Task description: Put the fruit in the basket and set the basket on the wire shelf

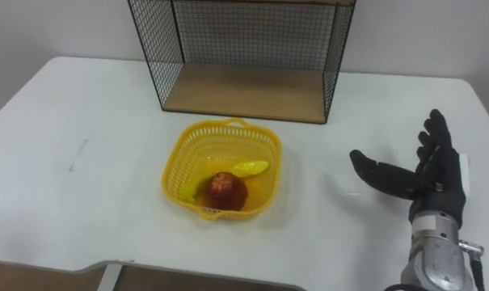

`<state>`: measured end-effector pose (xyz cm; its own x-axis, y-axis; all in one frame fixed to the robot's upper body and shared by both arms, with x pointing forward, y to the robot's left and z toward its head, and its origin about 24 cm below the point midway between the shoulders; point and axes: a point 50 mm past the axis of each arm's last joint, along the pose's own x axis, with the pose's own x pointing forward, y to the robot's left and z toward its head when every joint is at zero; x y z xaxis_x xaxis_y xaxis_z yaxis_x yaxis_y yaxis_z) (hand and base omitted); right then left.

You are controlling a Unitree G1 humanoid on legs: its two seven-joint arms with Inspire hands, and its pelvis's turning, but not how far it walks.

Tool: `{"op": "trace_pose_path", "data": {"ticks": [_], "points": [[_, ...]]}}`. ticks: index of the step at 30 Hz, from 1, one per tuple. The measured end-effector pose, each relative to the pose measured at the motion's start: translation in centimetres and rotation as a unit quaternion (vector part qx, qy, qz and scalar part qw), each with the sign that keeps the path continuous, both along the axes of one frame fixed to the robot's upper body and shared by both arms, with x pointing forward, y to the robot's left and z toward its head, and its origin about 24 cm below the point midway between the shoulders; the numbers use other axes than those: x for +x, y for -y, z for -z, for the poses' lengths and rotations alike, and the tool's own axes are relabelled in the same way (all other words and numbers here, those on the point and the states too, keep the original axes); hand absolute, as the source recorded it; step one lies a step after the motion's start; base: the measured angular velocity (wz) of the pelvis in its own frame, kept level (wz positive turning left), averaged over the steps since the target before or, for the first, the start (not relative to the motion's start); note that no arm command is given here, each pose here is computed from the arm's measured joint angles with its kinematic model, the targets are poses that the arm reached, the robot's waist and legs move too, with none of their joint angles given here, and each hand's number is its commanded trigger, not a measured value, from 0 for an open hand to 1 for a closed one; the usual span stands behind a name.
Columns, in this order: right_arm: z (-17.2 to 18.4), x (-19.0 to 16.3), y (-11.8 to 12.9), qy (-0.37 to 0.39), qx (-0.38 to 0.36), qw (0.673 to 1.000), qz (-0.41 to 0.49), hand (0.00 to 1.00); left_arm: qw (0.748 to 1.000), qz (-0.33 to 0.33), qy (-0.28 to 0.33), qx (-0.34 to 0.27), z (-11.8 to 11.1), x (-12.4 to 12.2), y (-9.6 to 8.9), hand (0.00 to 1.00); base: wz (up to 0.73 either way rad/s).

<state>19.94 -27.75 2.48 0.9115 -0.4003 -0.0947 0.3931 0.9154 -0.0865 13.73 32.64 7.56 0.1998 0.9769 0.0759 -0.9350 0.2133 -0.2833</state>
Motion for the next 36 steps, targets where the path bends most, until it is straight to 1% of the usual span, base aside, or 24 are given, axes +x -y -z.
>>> {"op": "trace_pose_path", "data": {"ticks": [1,2,4,5,7,8,10,11,13,14,16,18,19,21,26,28,31,33,36], "points": [[0.0,0.1,-0.3,0.005,0.004,1.000,-0.009,0.00,0.999,0.038,0.011,0.007,-0.4,0.9,0.9,0.00,0.05],[0.1,0.1,-0.5,0.007,0.007,1.000,-0.015,0.00,0.998,0.058,0.016,0.010,-0.5,1.3,1.3,0.00,0.00],[0.3,0.3,-1.6,0.013,0.019,0.999,-0.039,0.00,0.992,0.123,0.025,0.019,-0.7,2.7,2.3,0.00,-0.03],[0.4,0.3,-1.7,0.013,0.022,0.999,-0.044,0.00,0.990,0.138,0.027,0.021,-0.7,2.9,2.6,0.00,-0.08],[0.8,0.4,-2.8,0.012,0.040,0.997,-0.069,0.00,0.979,0.202,0.033,0.020,-0.5,3.9,3.9,0.00,-0.02],[0.9,0.4,-3.1,0.011,0.047,0.996,-0.077,0.00,0.975,0.220,0.032,0.021,-0.4,4.1,4.3,0.00,0.00],[1.4,0.5,-4.1,0.006,0.065,0.991,-0.113,0.00,0.956,0.291,0.030,0.027,-0.1,5.0,5.9,0.00,-0.02],[1.5,0.5,-4.3,0.005,0.070,0.990,-0.119,0.00,0.950,0.309,0.030,0.028,-0.1,5.2,6.3,0.00,0.00],[1.7,0.4,-4.9,0.008,0.094,0.987,-0.132,0.00,0.930,0.366,0.035,0.027,0.1,5.7,7.5,0.00,0.00],[1.8,0.4,-5.0,0.009,0.101,0.986,-0.134,0.00,0.925,0.378,0.035,0.025,0.3,5.8,7.8,0.00,0.00],[2.2,0.4,-5.5,0.007,0.123,0.982,-0.143,0.00,0.902,0.431,0.025,0.010,1.4,6.3,9.0,0.00,-0.15],[2.3,0.4,-5.8,0.009,0.135,0.980,-0.148,0.00,0.884,0.467,0.010,-0.004,2.4,6.5,9.9,0.00,-0.20],[2.3,0.4,-6.0,0.009,0.139,0.978,-0.152,0.00,0.875,0.483,0.001,-0.010,3.0,6.6,10.2,0.00,-0.10],[2.4,0.4,-6.2,0.008,0.142,0.977,-0.156,0.00,0.867,0.498,-0.007,-0.021,3.6,6.6,10.6,0.00,-0.04],[2.6,0.5,-7.1,0.010,0.161,0.972,-0.171,0.00,0.842,0.538,-0.007,-0.036,4.3,6.8,12.3,0.00,-0.04],[3.0,0.4,-7.8,0.004,0.177,0.965,-0.191,0.00,0.824,0.564,-0.025,-0.049,5.5,7.0,13.1,0.00,-0.07],[3.6,0.3,-8.8,-0.006,0.191,0.960,-0.205,0.00,0.806,0.585,-0.054,-0.071,7.2,6.7,13.7,0.00,-0.14],[3.9,0.2,-9.1,-0.013,0.194,0.958,-0.210,0.00,0.796,0.595,-0.069,-0.082,7.9,6.6,14.0,0.00,-0.11],[3.9,0.2,-9.3,-0.013,0.197,0.956,-0.217,0.00,0.786,0.609,-0.066,-0.090,8.1,6.5,14.6,0.00,-0.10]]}}
